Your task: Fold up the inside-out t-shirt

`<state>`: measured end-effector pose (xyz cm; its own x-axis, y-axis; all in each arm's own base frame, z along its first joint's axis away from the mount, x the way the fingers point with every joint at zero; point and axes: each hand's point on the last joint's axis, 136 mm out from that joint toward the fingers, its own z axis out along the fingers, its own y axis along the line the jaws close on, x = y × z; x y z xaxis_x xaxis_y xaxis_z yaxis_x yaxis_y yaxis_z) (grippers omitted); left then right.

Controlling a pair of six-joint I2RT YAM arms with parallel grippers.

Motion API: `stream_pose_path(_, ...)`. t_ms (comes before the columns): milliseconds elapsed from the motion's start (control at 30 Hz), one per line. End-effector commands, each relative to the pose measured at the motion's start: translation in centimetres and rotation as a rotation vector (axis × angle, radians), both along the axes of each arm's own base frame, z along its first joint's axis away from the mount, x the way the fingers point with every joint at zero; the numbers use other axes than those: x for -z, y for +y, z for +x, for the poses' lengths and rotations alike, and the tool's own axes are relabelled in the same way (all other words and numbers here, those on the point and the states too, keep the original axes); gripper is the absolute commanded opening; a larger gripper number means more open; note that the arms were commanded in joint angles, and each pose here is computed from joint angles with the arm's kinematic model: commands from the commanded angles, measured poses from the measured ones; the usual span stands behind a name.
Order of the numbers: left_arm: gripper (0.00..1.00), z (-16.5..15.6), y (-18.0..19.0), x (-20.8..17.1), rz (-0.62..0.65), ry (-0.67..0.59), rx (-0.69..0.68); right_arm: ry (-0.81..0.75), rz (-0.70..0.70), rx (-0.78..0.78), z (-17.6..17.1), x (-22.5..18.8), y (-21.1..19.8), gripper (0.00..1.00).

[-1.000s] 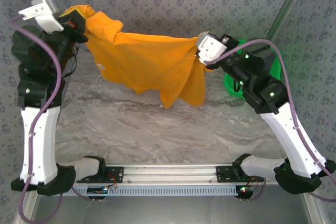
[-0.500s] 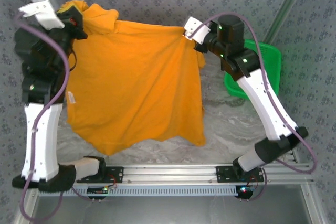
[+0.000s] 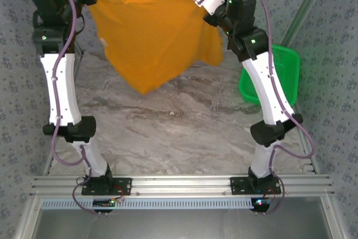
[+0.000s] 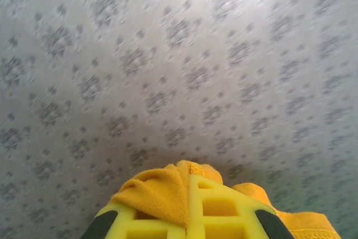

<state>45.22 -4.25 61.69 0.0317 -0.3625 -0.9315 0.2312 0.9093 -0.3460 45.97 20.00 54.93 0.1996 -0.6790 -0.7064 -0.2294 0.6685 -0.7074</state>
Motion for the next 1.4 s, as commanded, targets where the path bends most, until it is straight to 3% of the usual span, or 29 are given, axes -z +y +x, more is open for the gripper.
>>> stream_pose_path(0,0.0,-4.8,-0.7,-1.2,0.002,0.001,0.063,0.028,-0.106,0.006,-3.7,1.4,-0.5,0.0)
stream_pose_path(133,0.0,-7.0,-0.9,5.6,0.002,0.107,0.081,0.109,-0.139,-0.057,-7.5,9.7,0.5,0.0)
stream_pose_path(200,0.0,-8.4,-0.6,11.4,-0.037,0.164,0.063,0.178,-0.164,-0.107,-10.1,14.6,1.6,0.0)
stream_pose_path(267,0.0,-10.5,0.5,18.8,-0.157,0.27,-0.004,0.276,-0.24,-0.163,-13.4,21.3,3.1,0.04)
stream_pose_path(300,0.08,-11.6,1.1,22.2,-0.249,0.339,-0.044,0.342,-0.281,-0.196,-15.0,24.8,3.6,0.09)
stream_pose_path(367,0.43,-14.3,1.4,31.3,-0.42,0.511,-0.096,0.508,-0.309,-0.308,-19.3,31.8,5.0,0.31)
stream_pose_path(433,0.6,-17.1,1.2,37.8,-0.516,0.63,-0.122,0.75,-0.25,-0.539,-25.5,37.0,7.0,0.45)
stream_pose_path(500,0.64,-19.9,1.8,42.1,-0.512,0.721,-0.182,1.001,-0.186,-0.817,-32.2,39.4,8.1,0.5)
stream_pose_path(533,0.64,-21.0,2.2,43.2,-0.5,0.738,-0.207,1.074,-0.149,-0.846,-33.5,39.8,8.1,0.51)
stream_pose_path(600,0.64,-22.2,2.6,43.6,-0.458,0.73,-0.226,1.101,-0.121,-0.755,-32.5,40.3,7.1,0.52)
stream_pose_path(700,0.62,-21.7,2.7,43.3,-0.43,0.721,-0.224,1.033,0.03,-0.445,-25.5,40.1,4.1,0.55)
stream_pose_path(800,0.59,-19.4,1.8,44.3,-0.456,0.778,-0.191,1.034,0.305,-0.148,-18.9,39.0,0.9,0.56)
stream_pose_path(867,0.59,-17.4,1.0,45.1,-0.462,0.825,-0.162,1.057,0.504,0.158,-15.0,39.8,-2.5,0.56)
stream_pose_path(967,0.58,-14.7,0.4,46.0,-0.416,0.867,-0.157,1.16,0.641,0.492,-13.1,43.0,-5.7,0.54)
stream_pose_path(1100,0.58,-11.1,-0.5,46.4,-0.281,0.884,-0.159,1.185,0.716,0.651,-12.0,46.3,-6.5,0.49)
stream_pose_path(1300,0.58,-7.4,-0.8,49.6,-0.176,0.958,-0.185,1.226,0.546,0.696,-11.4,50.4,-7.6,0.53)
stream_pose_path(1367,0.57,-6.9,-0.6,51.4,-0.149,0.994,-0.202,1.243,0.54,0.72,-11.4,51.4,-8.2,0.42)
